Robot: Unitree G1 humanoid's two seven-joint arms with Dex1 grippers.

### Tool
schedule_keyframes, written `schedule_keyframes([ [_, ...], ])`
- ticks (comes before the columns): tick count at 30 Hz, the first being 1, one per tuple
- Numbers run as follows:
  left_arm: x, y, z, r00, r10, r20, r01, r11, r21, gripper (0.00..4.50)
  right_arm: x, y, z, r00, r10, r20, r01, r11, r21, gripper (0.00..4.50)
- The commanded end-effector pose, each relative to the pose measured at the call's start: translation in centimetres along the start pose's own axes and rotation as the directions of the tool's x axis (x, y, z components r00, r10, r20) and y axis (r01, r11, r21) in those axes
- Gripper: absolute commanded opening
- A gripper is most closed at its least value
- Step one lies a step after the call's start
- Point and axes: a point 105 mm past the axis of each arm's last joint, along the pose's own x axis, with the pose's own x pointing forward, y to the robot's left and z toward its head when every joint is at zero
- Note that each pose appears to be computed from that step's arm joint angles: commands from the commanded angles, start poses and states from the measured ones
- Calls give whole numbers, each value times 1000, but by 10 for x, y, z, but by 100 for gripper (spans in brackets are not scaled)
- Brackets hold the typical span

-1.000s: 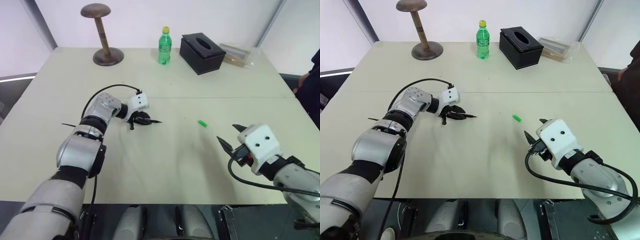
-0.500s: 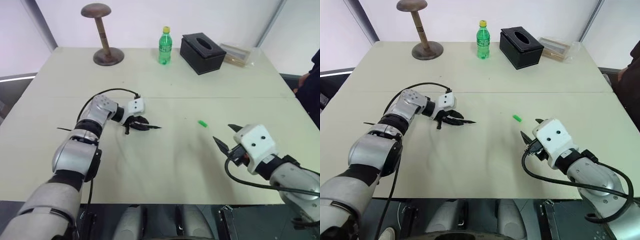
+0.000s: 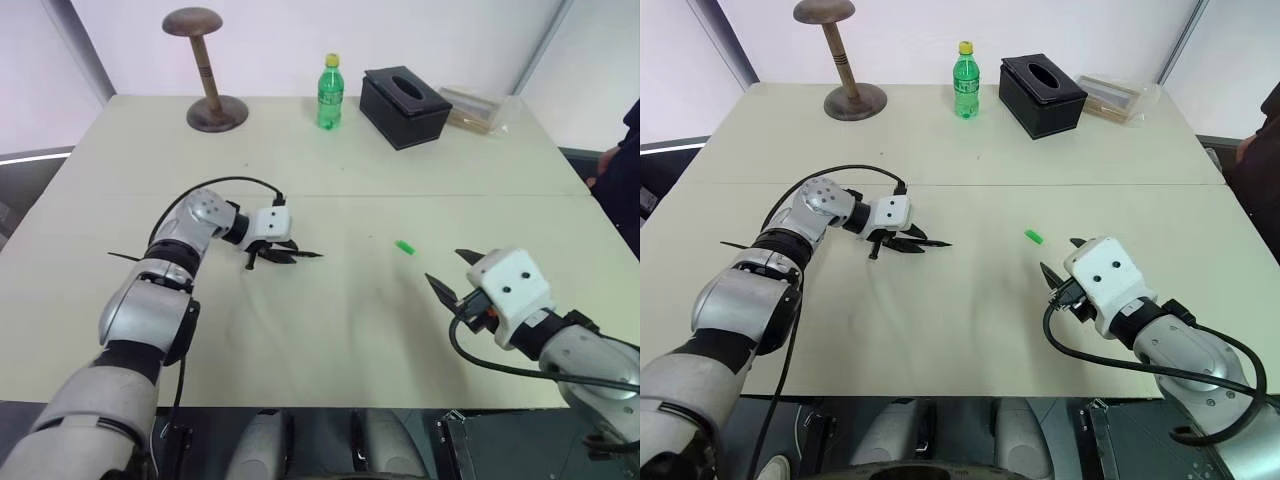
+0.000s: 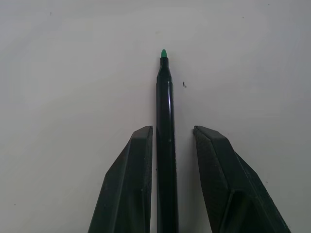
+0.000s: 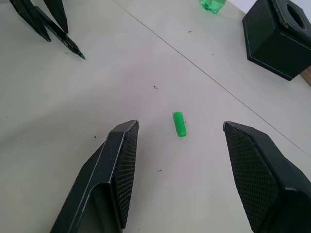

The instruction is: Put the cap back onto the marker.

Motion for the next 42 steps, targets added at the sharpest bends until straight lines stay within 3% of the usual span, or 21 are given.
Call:
schedule_keyframes([
  [1, -5, -2, -9, 998, -18, -59, 17, 1000, -12, 139, -4, -2, 10, 999, -16, 38, 17, 999, -31, 283],
  [11, -4, -7, -14, 995, -54, -80, 50, 998, -49, 139, -6, -3, 9, 999, -21, 32, 22, 999, -34, 283],
  [14, -4, -8, -15, 995, -63, -81, 58, 997, -60, 8, -6, -4, 9, 999, -23, 31, 24, 999, -34, 283],
  [15, -4, -8, -15, 995, -66, -82, 61, 996, -64, 2, -6, -4, 9, 999, -23, 31, 24, 999, -35, 283],
  [22, -5, -8, -14, 996, -65, -63, 59, 994, -89, 2, -6, -4, 9, 999, -21, 27, 22, 999, -36, 283],
  [29, -10, 9, 16, 994, 12, 105, -6, 998, -66, 2, -5, -9, 4, 1000, -10, -6, 10, 998, -57, 283],
  [42, -19, 15, 48, 977, 52, 208, -69, 995, 76, 2, 35, -47, -26, 996, 93, 7, -93, 996, 1, 283],
])
